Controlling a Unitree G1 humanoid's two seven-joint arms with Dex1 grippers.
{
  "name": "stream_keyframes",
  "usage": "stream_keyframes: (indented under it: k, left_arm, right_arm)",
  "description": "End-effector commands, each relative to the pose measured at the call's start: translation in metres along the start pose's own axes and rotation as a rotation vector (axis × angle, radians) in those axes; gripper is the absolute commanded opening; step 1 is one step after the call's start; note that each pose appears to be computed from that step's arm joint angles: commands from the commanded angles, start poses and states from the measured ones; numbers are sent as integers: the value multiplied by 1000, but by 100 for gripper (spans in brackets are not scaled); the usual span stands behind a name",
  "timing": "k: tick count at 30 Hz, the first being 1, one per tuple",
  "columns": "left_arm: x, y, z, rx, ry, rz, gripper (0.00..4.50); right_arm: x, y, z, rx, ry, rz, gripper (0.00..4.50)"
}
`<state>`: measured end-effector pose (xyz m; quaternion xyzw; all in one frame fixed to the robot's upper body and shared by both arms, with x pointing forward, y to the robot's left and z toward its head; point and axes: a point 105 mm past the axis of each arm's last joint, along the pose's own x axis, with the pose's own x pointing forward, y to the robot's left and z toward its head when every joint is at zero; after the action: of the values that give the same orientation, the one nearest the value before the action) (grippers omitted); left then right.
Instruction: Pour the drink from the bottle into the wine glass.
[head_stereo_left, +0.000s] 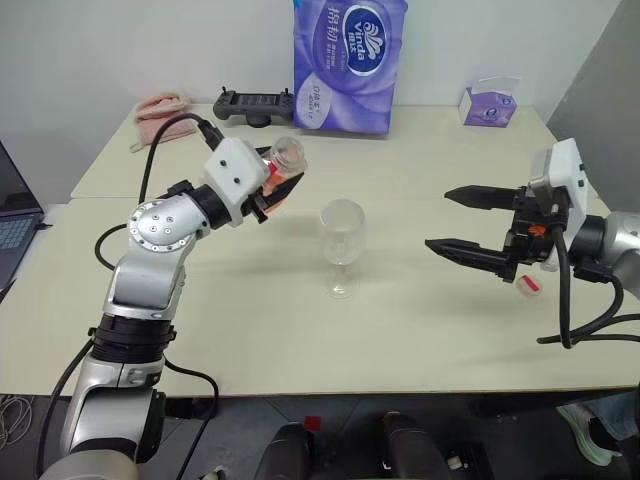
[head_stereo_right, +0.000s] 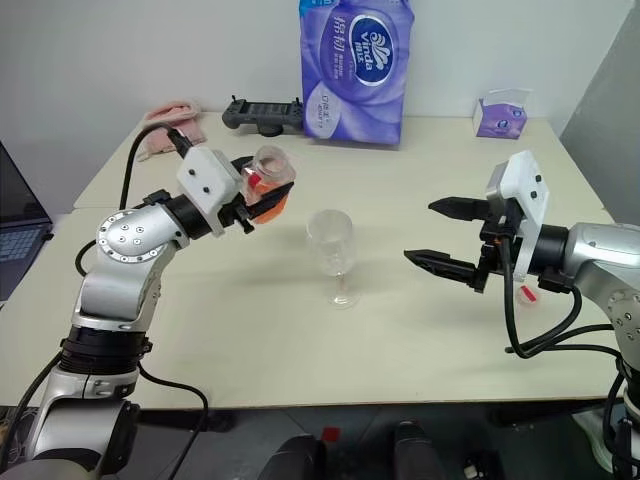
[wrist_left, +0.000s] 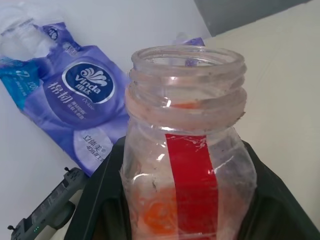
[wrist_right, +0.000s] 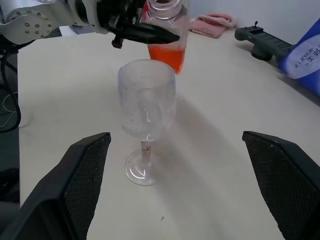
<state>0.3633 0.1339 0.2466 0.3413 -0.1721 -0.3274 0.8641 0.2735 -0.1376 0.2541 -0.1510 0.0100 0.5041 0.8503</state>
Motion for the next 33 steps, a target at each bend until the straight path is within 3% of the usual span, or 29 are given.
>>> stream_keyframes:
  k: [1, 14, 33]
  left_arm:
    - [5, 9, 29, 107, -93, 43, 189]
    - [11, -3, 39, 436, -152, -18, 187]
    - [12, -6, 39, 737, -202, -63, 187]
  right_arm:
    - [2, 4, 14, -58, -39, 15, 450]
    - [14, 6, 25, -61, -91, 36, 450]
    - [15, 7, 24, -61, -92, 38, 450]
